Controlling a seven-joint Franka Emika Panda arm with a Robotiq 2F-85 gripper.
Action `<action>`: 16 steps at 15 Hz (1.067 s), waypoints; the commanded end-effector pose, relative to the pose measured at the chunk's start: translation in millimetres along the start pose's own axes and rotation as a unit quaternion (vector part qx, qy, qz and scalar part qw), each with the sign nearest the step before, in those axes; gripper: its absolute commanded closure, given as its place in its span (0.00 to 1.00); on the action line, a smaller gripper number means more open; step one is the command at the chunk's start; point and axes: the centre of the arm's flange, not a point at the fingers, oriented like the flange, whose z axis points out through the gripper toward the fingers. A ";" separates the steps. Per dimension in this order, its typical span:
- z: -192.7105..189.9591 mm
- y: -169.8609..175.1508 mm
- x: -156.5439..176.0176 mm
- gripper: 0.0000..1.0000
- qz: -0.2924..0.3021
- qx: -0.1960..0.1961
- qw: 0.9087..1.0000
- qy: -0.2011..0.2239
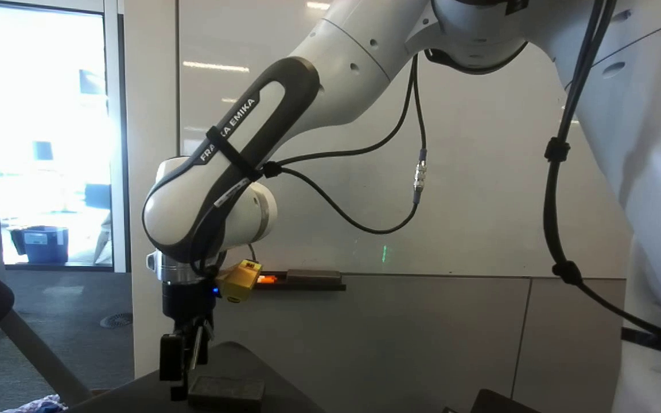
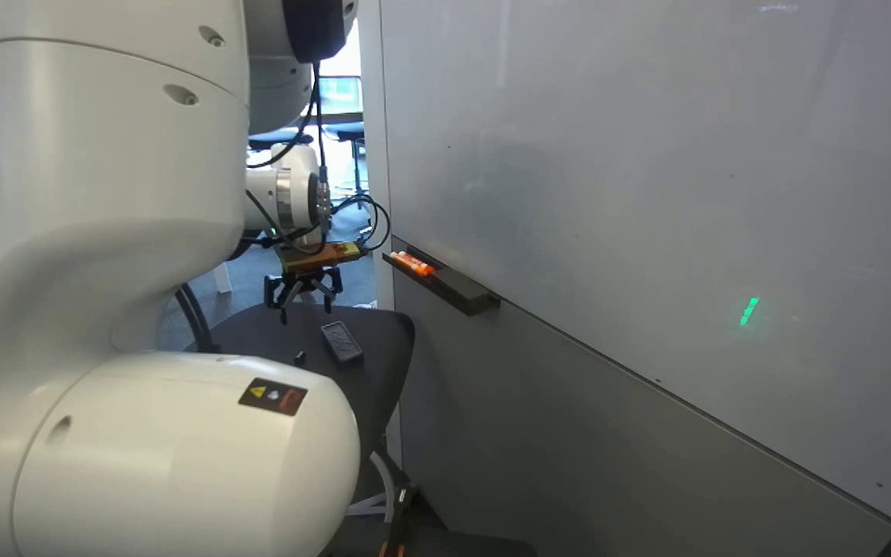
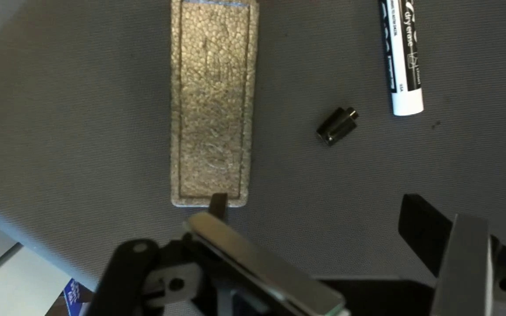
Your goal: Use the eraser to wipe the whiteboard then pick up the marker.
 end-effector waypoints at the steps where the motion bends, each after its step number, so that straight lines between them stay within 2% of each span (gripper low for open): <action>1: -28.8 -6.5 -33.3 0.01 -0.002 0.010 1.000 0.007; 7: -42.8 -39.4 -74.9 0.00 -0.022 0.031 0.999 0.006; 8: -24.2 -22.1 -51.2 0.00 -0.007 0.026 1.000 0.000; 15: -30.6 -34.8 -64.1 0.00 -0.015 0.026 1.000 -0.001; 16: -27.6 -35.7 -64.9 0.00 0.003 0.024 1.000 0.016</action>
